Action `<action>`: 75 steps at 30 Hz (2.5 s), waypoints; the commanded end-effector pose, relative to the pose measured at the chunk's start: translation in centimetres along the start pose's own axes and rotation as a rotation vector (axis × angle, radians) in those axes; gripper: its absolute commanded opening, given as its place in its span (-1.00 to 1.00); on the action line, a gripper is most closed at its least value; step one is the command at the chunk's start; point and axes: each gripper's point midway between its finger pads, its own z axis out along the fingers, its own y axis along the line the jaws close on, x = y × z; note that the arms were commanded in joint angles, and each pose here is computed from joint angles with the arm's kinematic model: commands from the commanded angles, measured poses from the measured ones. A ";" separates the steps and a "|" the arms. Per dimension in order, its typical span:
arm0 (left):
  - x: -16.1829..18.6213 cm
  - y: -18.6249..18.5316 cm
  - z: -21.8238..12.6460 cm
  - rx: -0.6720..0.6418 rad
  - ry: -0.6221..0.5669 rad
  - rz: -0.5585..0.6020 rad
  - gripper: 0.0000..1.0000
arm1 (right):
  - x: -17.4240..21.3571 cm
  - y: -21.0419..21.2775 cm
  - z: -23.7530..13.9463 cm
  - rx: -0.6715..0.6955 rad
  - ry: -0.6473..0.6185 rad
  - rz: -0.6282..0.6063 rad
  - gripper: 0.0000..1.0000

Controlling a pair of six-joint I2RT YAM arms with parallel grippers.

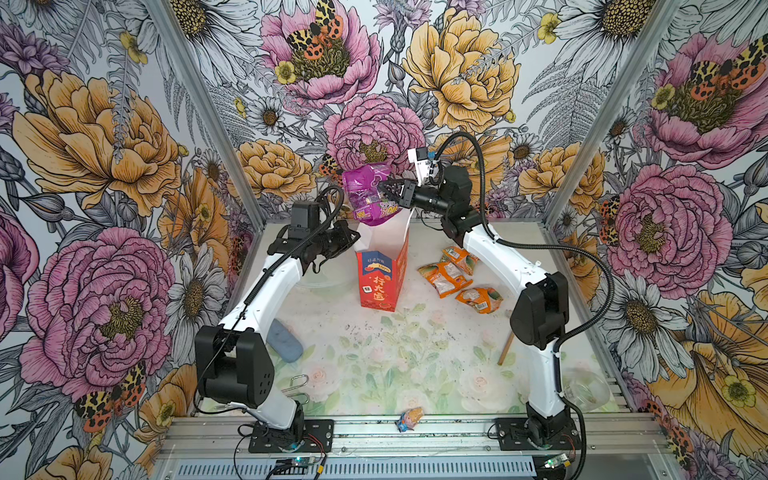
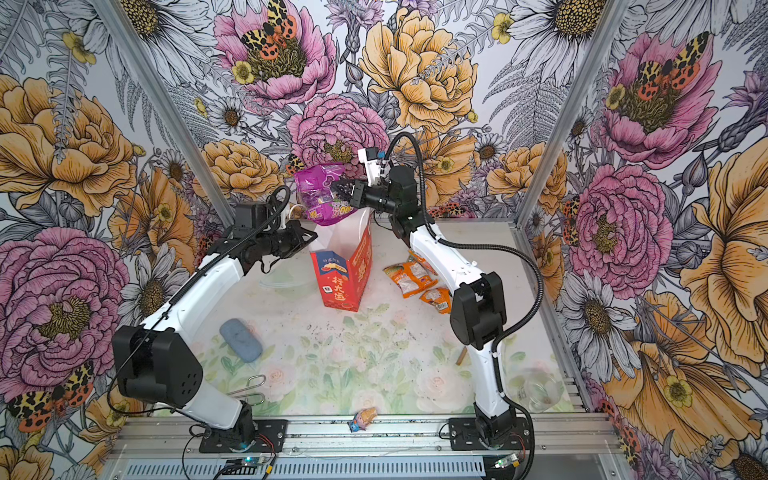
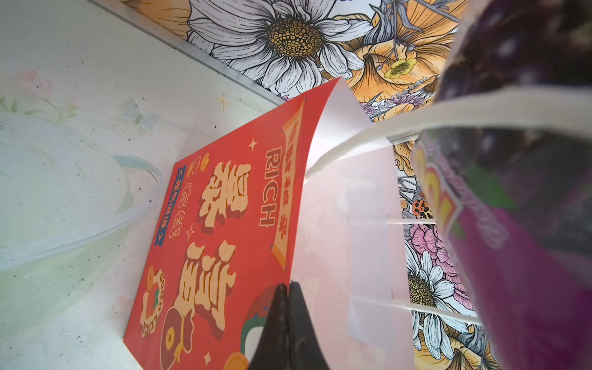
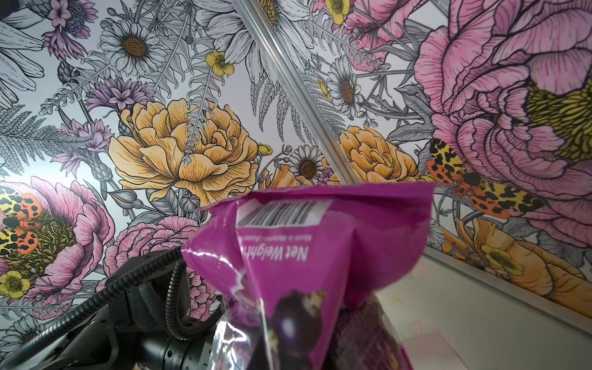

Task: Place the snacks into the paper bag

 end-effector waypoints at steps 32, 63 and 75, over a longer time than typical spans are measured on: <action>0.2 -1.0 -0.3 0.020 -0.011 0.003 -1.00 | -1.4 3.6 -2.6 -0.038 -0.003 -0.109 -1.00; 0.2 -0.9 -0.3 0.019 -0.010 0.004 -1.00 | -0.3 3.6 -0.1 -0.171 0.033 -0.090 -1.00; 0.1 -0.8 -0.3 0.019 -0.012 0.002 -1.00 | 1.6 2.3 -0.2 -0.172 0.071 -0.068 -1.00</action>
